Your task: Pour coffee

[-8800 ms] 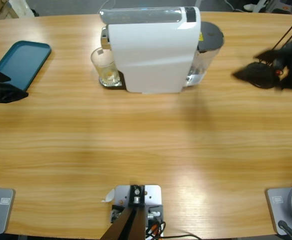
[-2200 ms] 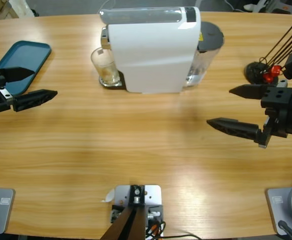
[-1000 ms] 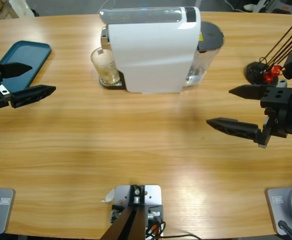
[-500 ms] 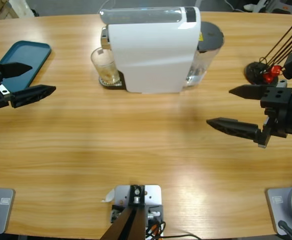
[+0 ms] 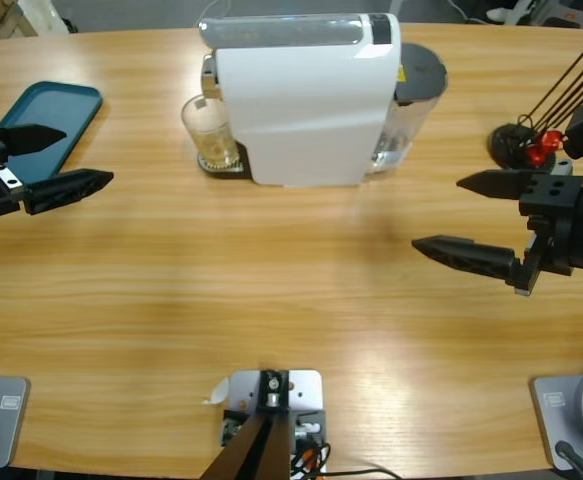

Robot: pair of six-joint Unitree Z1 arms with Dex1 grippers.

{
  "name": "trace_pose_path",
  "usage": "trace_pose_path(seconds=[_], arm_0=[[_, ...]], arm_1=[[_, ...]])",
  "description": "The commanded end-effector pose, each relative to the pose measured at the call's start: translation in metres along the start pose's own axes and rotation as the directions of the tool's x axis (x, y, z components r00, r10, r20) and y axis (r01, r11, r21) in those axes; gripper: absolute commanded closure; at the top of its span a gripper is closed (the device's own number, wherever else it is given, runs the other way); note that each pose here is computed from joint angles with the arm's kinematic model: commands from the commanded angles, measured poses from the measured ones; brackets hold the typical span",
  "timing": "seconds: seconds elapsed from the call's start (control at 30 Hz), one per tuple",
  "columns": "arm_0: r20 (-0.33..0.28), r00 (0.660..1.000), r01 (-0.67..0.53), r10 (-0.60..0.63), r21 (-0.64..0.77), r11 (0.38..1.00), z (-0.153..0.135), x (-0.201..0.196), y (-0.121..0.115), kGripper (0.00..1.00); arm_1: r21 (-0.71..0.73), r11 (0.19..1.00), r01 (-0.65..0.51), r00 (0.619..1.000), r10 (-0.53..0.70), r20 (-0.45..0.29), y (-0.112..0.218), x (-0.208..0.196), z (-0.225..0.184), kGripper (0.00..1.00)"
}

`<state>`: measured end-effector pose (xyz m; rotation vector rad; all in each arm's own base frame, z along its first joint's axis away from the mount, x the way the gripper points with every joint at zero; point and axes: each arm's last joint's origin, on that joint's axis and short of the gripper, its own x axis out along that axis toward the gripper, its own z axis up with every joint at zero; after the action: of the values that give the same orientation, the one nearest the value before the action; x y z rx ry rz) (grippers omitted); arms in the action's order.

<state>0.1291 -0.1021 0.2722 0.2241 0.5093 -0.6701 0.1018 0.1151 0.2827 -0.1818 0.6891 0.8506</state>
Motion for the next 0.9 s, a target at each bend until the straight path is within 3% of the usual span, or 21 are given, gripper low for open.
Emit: trace_pose_path(seconds=[0.03, 0.9], arm_0=[[-0.054, 0.999, 0.003, -0.002, 0.006, 1.000, -0.0133, 0.0070, -0.0023, 0.110], [-0.070, 0.998, 0.005, -0.004, 0.007, 1.000, -0.0146, 0.0133, -0.0026, 0.110]], arm_1=[[0.015, 1.000, -0.007, 0.998, 0.008, -0.057, -0.0006, 0.0104, -0.0088, 0.050], [0.017, 1.000, -0.004, 0.998, 0.005, -0.065, -0.0008, 0.0116, -0.0087, 0.046]])
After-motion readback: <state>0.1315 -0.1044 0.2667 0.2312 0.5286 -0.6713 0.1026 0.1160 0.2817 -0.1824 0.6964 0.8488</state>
